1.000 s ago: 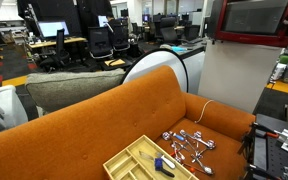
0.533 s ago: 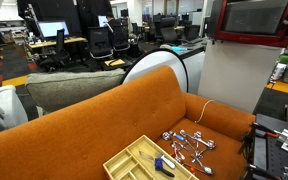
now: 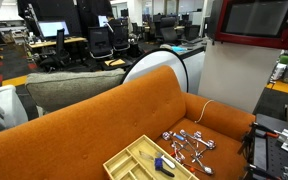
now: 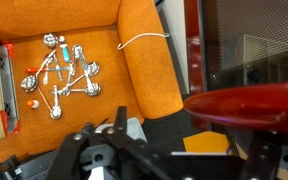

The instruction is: Open the microwave door

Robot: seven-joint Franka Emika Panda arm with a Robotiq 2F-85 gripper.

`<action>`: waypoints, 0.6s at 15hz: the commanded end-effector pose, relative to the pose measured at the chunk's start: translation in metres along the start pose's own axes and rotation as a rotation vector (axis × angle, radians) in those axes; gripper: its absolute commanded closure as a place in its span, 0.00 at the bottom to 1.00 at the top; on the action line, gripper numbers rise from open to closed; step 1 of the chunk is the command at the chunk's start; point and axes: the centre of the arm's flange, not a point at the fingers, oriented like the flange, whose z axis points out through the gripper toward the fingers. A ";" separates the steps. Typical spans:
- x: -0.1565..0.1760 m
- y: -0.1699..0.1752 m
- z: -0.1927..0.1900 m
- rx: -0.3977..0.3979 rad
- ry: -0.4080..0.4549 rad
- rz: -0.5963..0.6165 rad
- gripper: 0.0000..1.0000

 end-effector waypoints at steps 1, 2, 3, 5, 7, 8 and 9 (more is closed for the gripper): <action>-0.002 -0.030 0.013 0.069 -0.040 0.111 0.00; 0.000 -0.037 0.017 0.084 -0.043 0.137 0.00; 0.001 -0.044 0.023 0.098 -0.043 0.156 0.00; 0.002 -0.052 0.034 0.113 -0.035 0.182 0.00; 0.002 -0.057 0.042 0.121 -0.030 0.196 0.00; 0.000 -0.058 0.045 0.122 -0.027 0.199 0.00; -0.001 -0.057 0.046 0.124 -0.025 0.197 0.00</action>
